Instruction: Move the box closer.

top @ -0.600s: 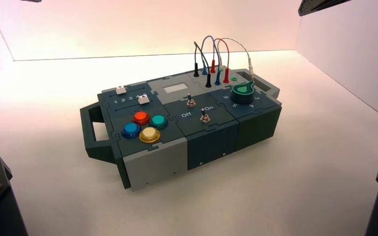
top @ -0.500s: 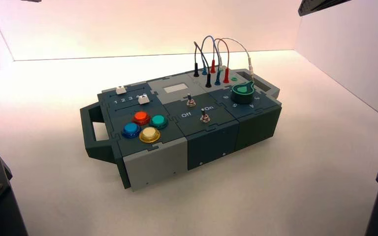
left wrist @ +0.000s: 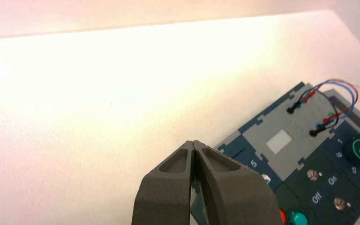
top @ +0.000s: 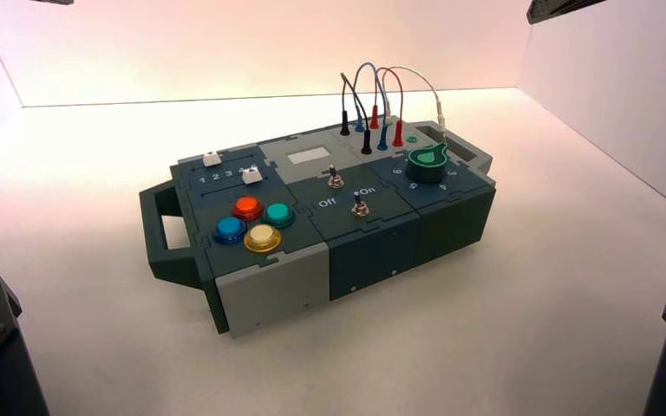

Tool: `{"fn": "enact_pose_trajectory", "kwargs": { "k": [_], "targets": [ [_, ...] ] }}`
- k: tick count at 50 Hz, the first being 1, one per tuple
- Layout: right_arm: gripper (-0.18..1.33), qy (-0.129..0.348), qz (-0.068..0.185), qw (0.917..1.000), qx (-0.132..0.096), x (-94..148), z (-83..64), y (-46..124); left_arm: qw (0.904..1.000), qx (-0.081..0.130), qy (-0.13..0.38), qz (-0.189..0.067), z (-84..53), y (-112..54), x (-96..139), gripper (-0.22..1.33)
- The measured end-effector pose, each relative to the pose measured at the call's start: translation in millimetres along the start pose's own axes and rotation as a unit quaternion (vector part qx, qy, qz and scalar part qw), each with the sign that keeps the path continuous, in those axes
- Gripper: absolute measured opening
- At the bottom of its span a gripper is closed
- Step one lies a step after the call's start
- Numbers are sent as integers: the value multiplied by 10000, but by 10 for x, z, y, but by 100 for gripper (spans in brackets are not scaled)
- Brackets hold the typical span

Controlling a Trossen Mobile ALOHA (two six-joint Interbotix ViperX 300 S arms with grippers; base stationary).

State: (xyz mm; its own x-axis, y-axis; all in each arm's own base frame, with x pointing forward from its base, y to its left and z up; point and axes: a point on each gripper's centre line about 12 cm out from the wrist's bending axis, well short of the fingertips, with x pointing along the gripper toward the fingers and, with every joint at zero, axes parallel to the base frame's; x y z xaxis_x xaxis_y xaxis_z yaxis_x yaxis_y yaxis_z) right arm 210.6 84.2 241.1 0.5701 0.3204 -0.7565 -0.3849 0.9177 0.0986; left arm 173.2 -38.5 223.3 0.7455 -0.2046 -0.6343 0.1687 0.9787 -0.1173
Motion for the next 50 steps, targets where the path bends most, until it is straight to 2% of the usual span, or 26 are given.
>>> {"fn": "enact_pose_trajectory", "kwargs": {
  "k": [6,8,10,15,16,19,22,24,25,27,28,29,37,40,42,45,50],
  "targets": [
    [-14,106,170,9996,-181,77,302,113,9996,-68,273,-16,42,-7,81,-16],
    [-14,106,176,9996,-196,81,323,118,9996,-70,289,-14,39,-6,87,-16],
    [-14,144,222,9993,-257,135,473,156,9997,-62,252,-34,159,-24,93,-17],
    [-14,262,257,9989,-284,252,652,179,9998,-14,192,-92,319,-65,86,-17],
    [-14,324,268,9987,-291,330,731,187,9998,6,181,-128,391,-89,96,-16],
    [-14,468,260,9981,-300,506,857,174,9995,27,257,-171,469,-122,154,-16],
    [-14,599,282,9972,-344,667,945,187,9993,18,320,-176,483,-129,192,-17],
    [-14,745,310,9960,-388,863,1041,201,9987,16,471,-195,483,-146,277,-16],
    [-14,754,311,9958,-408,872,1048,206,9986,20,487,-199,483,-150,286,-17],
    [-14,975,335,9937,-441,1082,1085,213,9975,31,668,-210,459,-165,380,-17],
    [-14,982,344,9936,-440,1095,1088,219,9975,24,675,-213,458,-165,384,-16],
    [-14,1105,352,9922,-457,1238,1115,223,9966,32,792,-214,438,-172,445,-17],
    [-14,1504,462,9858,-580,1738,1217,336,9923,112,1210,-248,383,-229,726,-17],
    [-14,1535,474,9852,-593,1781,1232,350,9919,120,1242,-251,383,-236,760,-17],
    [-14,1622,517,9833,-641,1953,1302,401,9901,135,1374,-252,367,-256,894,-17],
    [-14,1696,525,9819,-654,2069,1356,397,9893,141,1435,-235,361,-256,971,-16],
    [-14,1747,541,9809,-665,2244,1450,396,9897,134,1412,-216,447,-273,1176,-16]
  ]
}}
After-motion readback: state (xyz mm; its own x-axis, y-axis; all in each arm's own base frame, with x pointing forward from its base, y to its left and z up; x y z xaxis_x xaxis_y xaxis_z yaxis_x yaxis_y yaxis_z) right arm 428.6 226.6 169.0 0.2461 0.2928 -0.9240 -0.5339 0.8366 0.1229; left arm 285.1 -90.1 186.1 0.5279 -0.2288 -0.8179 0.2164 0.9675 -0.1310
